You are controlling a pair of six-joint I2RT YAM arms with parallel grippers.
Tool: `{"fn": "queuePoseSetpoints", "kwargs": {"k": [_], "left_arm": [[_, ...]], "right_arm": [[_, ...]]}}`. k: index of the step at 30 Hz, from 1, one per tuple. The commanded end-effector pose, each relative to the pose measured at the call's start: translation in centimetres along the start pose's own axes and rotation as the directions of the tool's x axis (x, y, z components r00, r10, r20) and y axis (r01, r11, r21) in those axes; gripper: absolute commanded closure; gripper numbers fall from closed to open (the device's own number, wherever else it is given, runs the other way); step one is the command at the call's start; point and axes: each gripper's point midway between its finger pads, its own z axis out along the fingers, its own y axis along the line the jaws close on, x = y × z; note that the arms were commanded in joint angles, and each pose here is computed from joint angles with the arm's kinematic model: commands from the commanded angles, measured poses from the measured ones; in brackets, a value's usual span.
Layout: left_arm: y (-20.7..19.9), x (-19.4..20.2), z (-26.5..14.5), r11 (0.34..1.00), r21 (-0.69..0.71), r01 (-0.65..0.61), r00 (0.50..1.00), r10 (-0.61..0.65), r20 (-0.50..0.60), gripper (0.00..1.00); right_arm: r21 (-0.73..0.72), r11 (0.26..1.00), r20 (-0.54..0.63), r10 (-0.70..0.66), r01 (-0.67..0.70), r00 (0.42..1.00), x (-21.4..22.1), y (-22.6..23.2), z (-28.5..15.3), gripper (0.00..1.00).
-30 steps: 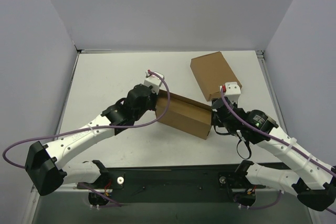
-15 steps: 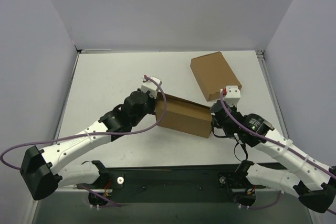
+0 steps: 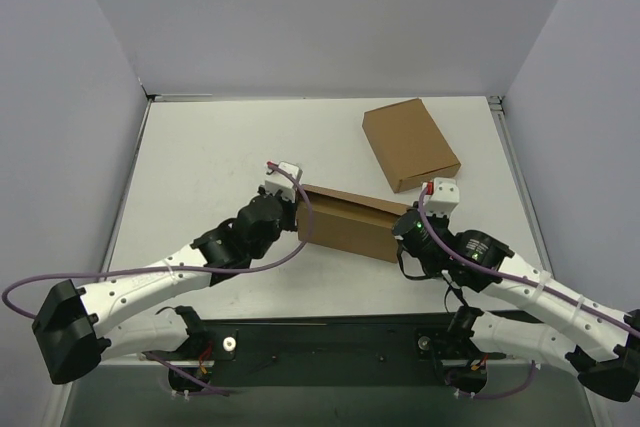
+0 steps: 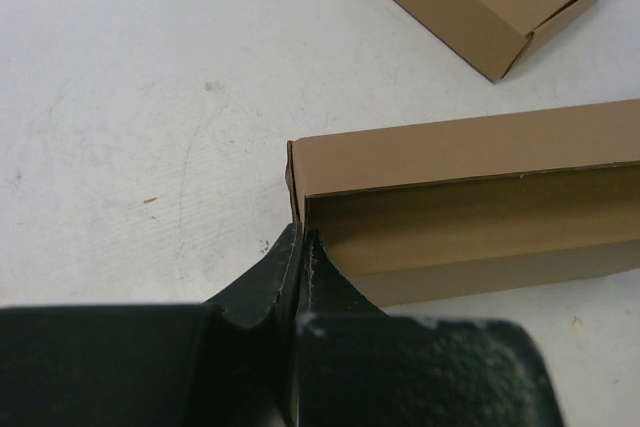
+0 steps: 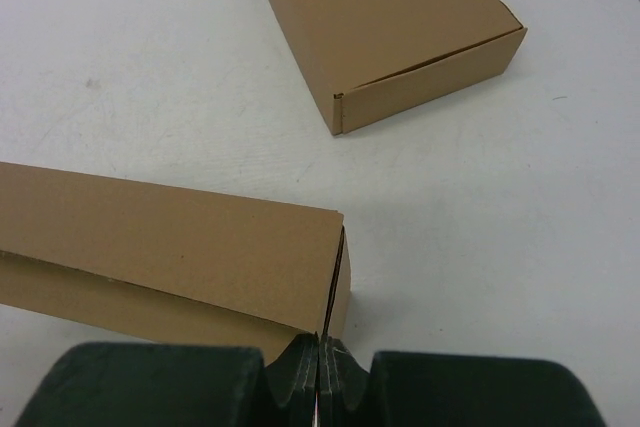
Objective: Fold the paper box
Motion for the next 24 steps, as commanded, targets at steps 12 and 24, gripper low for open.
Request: {"fn": "queuePoseSetpoints", "kwargs": {"k": [12, 24], "left_arm": [[-0.4, 10.7, -2.0, 0.972, 0.128, -0.194, 0.913, 0.227, -0.339, 1.00], [-2.1, -0.4, -4.0, 0.962, 0.195, -0.190, 0.968, 0.217, -0.123, 0.47]], "right_arm": [[0.069, 0.988, -0.142, -0.126, 0.137, 0.982, 4.5, -2.9, -0.1, 1.00], [0.067, 0.982, -0.116, -0.168, 0.176, 0.979, 3.4, -2.7, -0.3, 1.00]]}}
